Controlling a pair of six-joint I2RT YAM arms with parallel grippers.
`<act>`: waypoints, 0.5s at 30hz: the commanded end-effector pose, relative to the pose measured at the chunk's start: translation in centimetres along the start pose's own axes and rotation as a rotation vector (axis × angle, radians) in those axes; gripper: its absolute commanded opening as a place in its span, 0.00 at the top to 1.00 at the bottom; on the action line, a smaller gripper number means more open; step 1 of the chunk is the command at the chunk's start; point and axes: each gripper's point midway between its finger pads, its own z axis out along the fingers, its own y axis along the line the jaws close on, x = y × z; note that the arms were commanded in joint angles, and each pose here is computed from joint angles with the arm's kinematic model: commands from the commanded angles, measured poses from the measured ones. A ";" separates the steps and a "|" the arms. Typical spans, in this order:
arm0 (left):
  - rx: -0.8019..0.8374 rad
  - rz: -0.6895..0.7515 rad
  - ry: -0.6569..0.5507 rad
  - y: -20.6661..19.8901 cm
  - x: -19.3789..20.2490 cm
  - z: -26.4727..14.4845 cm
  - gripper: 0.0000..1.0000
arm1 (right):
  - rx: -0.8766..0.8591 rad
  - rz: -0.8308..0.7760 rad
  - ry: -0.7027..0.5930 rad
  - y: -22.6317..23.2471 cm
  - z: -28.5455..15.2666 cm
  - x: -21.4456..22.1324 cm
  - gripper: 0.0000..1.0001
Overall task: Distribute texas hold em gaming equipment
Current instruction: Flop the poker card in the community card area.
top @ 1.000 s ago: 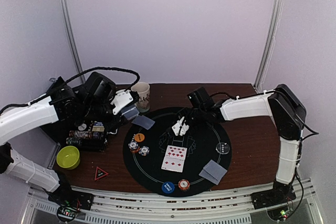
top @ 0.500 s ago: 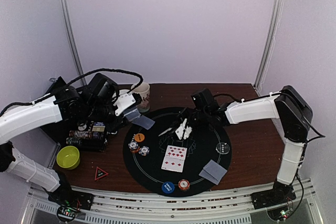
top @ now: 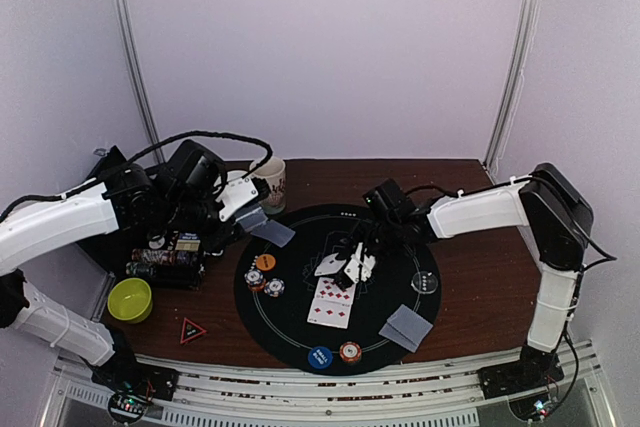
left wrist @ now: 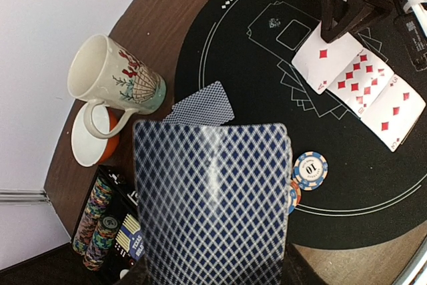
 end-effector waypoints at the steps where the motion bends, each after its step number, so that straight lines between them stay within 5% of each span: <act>1: -0.032 0.003 -0.054 0.7 -1.0 -0.6 0.53 | -0.042 0.005 0.083 1.8 -1.0 1.5 0.73; 3: -0.033 0.002 -0.056 0.8 -1.0 -0.6 0.53 | -0.031 0.002 0.120 2.0 -1.6 2.2 0.61; 10: -0.035 0.002 -0.067 0.9 -1.3 -1.0 0.53 | 0.094 0.077 0.174 0.0 -4.5 3.1 0.49; 12: -0.035 -0.002 -0.070 1.0 -1.4 -1.1 0.53 | 0.260 0.283 0.095 -3.9 -6.2 2.1 0.46; 15: -0.042 -0.011 -0.073 1.1 -1.4 -1.3 0.53 | 0.454 0.864 -0.155 -11.6 -9.4 0.7 0.43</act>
